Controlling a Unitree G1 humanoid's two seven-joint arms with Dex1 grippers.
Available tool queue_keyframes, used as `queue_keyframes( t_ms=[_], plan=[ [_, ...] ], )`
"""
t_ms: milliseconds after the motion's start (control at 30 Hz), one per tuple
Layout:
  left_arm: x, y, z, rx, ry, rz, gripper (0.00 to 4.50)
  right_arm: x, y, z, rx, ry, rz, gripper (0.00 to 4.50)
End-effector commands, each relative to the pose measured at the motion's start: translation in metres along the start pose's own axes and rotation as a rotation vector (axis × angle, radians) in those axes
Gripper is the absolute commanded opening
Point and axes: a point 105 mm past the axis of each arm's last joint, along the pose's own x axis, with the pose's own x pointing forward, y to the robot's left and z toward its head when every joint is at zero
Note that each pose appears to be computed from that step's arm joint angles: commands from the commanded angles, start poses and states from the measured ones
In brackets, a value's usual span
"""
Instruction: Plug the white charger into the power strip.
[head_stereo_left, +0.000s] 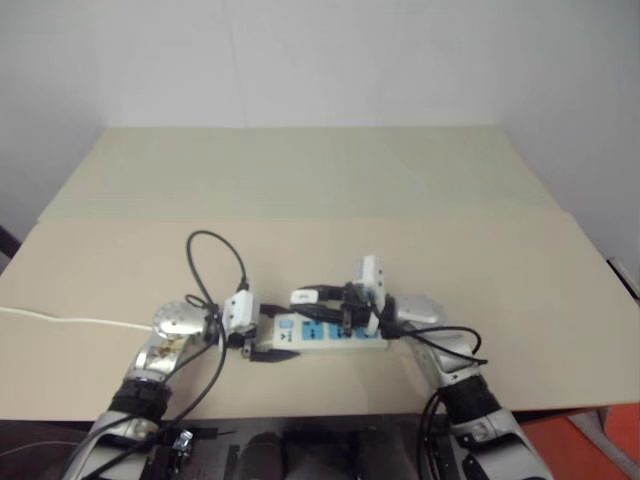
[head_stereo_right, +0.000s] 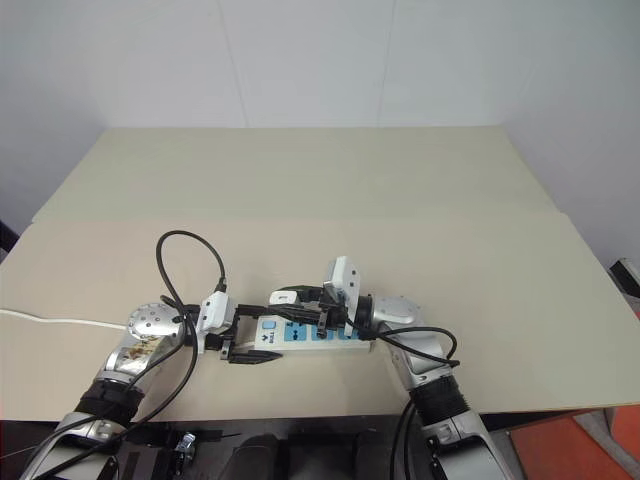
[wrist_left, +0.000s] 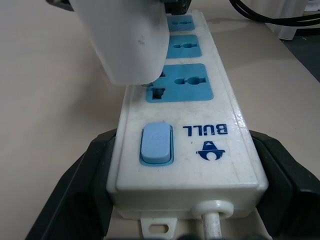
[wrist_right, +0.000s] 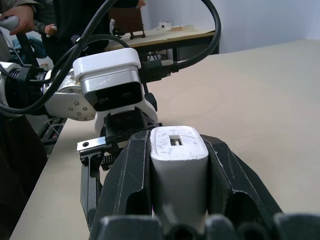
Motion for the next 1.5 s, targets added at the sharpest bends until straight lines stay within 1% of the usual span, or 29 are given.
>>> queue_keyframes(
  t_ms=[33, 300, 600, 767, 933, 1033, 1133, 1267, 1500],
  plan=[
    [0.002, -0.004, 0.000, -0.005, 0.002, -0.018, 3.32, 0.001, 0.003, 0.004, -0.026, -0.029, 0.021, 1.13],
    [0.001, -0.004, 0.001, -0.007, 0.003, -0.020, 3.32, -0.003, 0.003, -0.004, -0.010, -0.018, 0.027, 1.13],
    [0.000, -0.003, 0.002, -0.007, 0.006, -0.022, 3.32, -0.009, -0.004, -0.010, -0.011, -0.012, -0.003, 1.13],
    [0.000, -0.002, 0.002, -0.008, 0.006, -0.018, 3.32, -0.023, -0.005, -0.023, -0.026, 0.062, 0.002, 1.13],
    [-0.002, -0.002, 0.001, -0.009, 0.011, -0.010, 3.32, -0.045, -0.006, -0.043, -0.032, 0.187, 0.014, 1.13],
    [-0.002, -0.001, 0.001, -0.008, 0.013, -0.005, 3.32, -0.050, -0.007, -0.050, -0.032, 0.228, 0.017, 1.13],
    [-0.003, -0.001, 0.001, -0.007, 0.015, -0.003, 3.32, -0.051, -0.008, -0.053, -0.022, 0.251, 0.020, 1.13],
    [-0.003, -0.001, 0.001, -0.005, 0.015, -0.001, 3.32, -0.043, -0.010, -0.056, -0.003, 0.281, 0.025, 1.13],
    [-0.002, 0.000, 0.002, -0.005, 0.012, 0.005, 3.32, -0.033, -0.003, -0.060, 0.007, 0.312, 0.078, 1.13]
  ],
)
